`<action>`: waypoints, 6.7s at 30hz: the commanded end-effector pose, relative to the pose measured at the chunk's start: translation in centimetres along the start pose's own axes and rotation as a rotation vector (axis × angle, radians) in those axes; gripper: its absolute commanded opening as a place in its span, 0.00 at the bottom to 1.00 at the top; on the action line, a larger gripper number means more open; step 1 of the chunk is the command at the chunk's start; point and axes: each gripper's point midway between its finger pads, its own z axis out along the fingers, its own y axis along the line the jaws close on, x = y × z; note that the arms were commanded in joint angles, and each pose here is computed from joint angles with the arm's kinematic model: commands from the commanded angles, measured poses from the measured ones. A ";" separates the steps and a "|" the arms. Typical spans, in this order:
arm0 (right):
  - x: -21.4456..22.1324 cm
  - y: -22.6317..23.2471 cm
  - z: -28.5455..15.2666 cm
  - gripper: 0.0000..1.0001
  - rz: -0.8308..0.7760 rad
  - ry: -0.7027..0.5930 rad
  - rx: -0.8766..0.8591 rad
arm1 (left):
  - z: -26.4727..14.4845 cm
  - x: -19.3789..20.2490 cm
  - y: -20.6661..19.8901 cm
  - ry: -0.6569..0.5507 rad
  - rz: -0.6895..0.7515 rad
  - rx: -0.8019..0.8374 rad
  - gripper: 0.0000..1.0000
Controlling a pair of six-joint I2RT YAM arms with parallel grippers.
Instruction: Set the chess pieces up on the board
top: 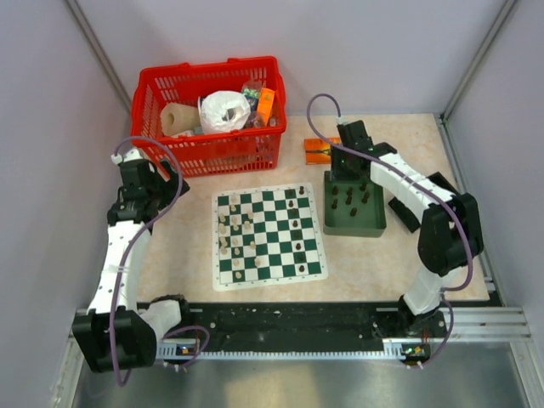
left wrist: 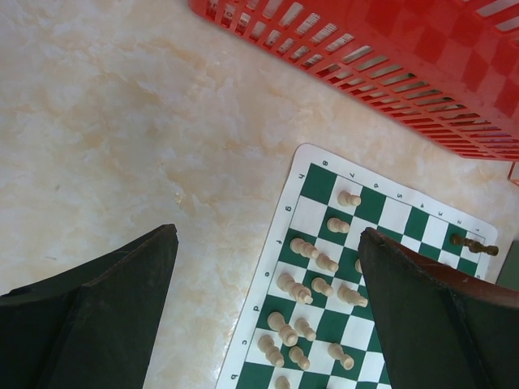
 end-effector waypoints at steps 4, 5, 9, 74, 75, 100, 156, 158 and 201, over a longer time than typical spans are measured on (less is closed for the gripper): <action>1.7 -0.6 2.6 0.38 -0.038 0.069 0.002 | -0.2 -1.6 -0.7 -0.054 0.001 0.021 0.99; 1.9 -0.9 3.1 0.38 -0.050 0.078 0.013 | -0.2 -1.6 -0.7 -0.052 0.003 0.020 0.99; 2.5 -1.3 4.5 0.38 -0.068 0.113 0.035 | -0.2 -1.7 -0.7 -0.055 0.003 0.018 0.99; -3.2 1.6 -0.4 0.12 -0.102 -0.052 -0.004 | 0.6 -1.0 -0.8 -0.033 -0.013 0.028 0.99; -3.1 2.6 -0.6 0.12 -0.113 -0.053 -0.023 | 0.6 -1.1 -0.8 -0.034 -0.015 0.028 0.99; 4.7 8.2 5.2 0.12 -0.145 0.125 -0.104 | 0.5 -1.0 -0.8 -0.032 -0.010 0.029 0.99; 1.3 9.3 2.6 0.34 -0.168 0.024 -0.089 | 0.5 -0.6 -0.5 -0.028 -0.007 0.021 0.99; 0.3 8.4 1.2 0.35 -0.154 -0.011 -0.068 | 0.7 -0.5 -0.5 -0.023 -0.009 0.022 0.99; 4.9 -6.8 2.6 0.44 0.117 0.125 0.138 | 1.0 -0.5 -1.3 -0.004 -0.013 0.057 0.99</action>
